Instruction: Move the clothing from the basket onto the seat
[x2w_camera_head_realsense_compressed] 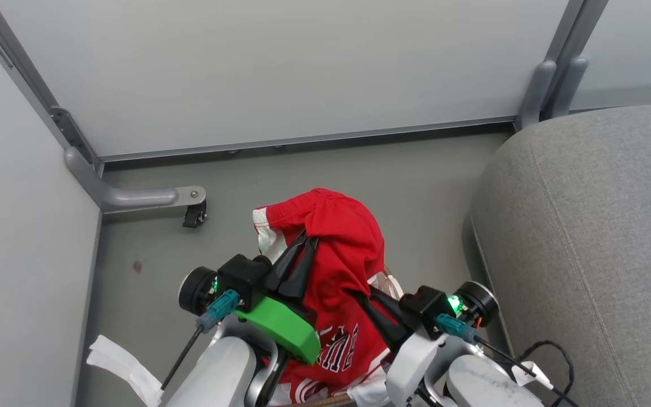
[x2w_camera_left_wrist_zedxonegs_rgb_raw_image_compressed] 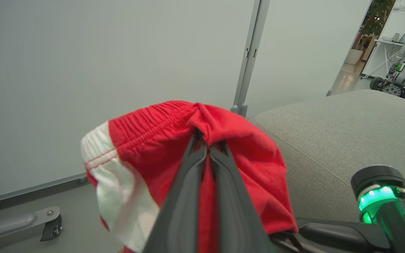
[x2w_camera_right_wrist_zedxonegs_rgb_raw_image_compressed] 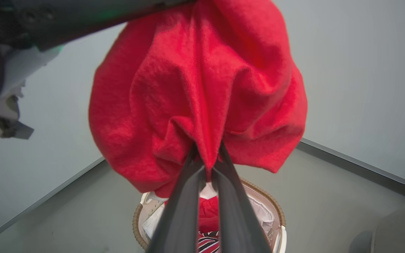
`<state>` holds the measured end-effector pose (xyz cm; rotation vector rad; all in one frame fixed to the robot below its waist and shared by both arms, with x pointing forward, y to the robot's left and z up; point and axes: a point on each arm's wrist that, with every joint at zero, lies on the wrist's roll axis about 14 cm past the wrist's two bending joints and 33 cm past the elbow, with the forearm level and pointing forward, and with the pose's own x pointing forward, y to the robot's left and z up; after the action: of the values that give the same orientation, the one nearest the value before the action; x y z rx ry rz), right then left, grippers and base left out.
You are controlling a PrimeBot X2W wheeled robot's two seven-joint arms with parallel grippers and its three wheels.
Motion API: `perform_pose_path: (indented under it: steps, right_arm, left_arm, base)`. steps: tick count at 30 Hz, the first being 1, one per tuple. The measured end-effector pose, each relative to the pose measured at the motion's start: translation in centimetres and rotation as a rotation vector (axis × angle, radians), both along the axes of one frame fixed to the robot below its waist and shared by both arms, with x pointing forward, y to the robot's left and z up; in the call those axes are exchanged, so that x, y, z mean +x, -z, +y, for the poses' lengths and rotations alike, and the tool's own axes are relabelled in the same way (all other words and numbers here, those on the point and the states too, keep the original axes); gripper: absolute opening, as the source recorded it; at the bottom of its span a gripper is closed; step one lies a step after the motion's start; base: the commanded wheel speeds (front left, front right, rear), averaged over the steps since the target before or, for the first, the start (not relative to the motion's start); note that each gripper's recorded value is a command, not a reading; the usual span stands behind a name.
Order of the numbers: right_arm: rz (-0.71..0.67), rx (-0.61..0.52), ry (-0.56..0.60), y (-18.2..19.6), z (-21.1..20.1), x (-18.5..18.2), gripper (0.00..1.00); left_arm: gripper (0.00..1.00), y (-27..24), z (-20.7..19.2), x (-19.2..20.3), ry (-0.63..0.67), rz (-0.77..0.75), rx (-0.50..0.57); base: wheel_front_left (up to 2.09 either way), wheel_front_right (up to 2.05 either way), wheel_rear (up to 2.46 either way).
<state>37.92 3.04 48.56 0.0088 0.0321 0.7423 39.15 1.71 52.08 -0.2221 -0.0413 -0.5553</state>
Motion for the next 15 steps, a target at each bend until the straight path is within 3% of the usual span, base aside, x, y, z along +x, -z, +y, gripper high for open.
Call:
perform_pose_path:
  steps: [15]
  right_arm:
    - [0.052,0.000,0.089,1.7,-2.6,-0.7,0.00]
  left_arm:
    - [0.00,0.3,-0.4,0.1,0.003,0.010,0.006]
  base:
    - [0.00,0.00,0.00]
